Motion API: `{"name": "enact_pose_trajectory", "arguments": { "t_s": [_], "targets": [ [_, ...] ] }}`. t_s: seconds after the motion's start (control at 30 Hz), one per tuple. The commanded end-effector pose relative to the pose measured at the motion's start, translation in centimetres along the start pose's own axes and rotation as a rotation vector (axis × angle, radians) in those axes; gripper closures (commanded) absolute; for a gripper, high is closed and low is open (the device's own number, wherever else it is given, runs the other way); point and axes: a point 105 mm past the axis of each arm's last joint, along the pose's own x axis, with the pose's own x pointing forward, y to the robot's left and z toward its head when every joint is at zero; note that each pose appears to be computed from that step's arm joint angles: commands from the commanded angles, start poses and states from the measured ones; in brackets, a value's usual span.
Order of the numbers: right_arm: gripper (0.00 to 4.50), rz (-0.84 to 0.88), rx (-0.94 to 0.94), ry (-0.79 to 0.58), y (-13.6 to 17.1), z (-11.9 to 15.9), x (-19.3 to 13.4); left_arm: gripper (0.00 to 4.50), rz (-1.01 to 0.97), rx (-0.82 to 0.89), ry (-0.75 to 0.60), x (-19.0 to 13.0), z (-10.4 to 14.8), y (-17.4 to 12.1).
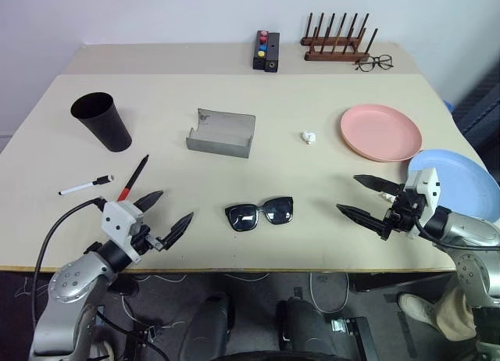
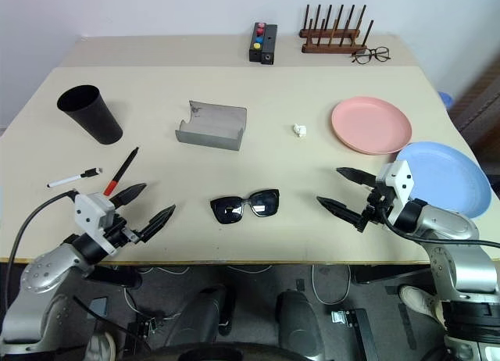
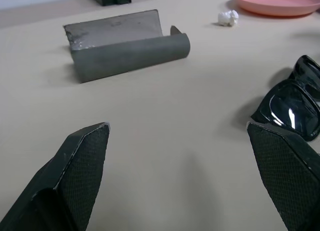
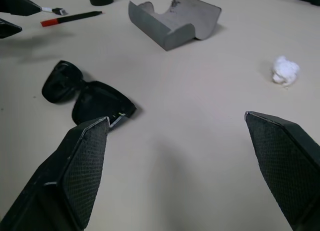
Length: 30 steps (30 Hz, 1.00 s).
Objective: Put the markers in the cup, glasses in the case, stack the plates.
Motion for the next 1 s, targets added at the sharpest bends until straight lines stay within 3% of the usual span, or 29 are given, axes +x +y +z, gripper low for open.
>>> {"name": "enact_pose_trajectory", "arguments": {
  "t_s": [0.03, 0.33, 0.5, 0.7, 0.83, 1.0],
  "targets": [
    [0.06, 0.037, -0.045, -0.020, -0.2, 0.9, 0.6, 0.00, 0.033, 0.033, -0.039, 0.2, 1.4, 0.6],
    [0.06, 0.132, -0.068, -0.071, 1.0, 2.6, 4.0, 0.00, 0.228, -0.046, -0.100, -2.2, 2.5, 4.1],
    [0.06, 0.209, -0.073, -0.058, 2.0, 3.1, 5.2, 0.00, 0.402, -0.030, -0.066, -4.2, 2.2, 6.6],
    [0.06, 0.360, -0.129, -0.043, 2.3, 4.0, 6.1, 0.00, 0.507, 0.016, 0.111, -4.4, 1.4, 8.3],
    [0.06, 0.502, -0.189, -0.032, 2.5, 4.7, 6.6, 0.00, 0.473, 0.001, 0.230, -3.6, 0.8, 8.7],
    [0.06, 0.648, -0.240, -0.028, 3.7, 5.4, 8.4, 0.00, 0.353, 0.043, 0.322, -1.6, 2.0, 9.3]
  ]
}}
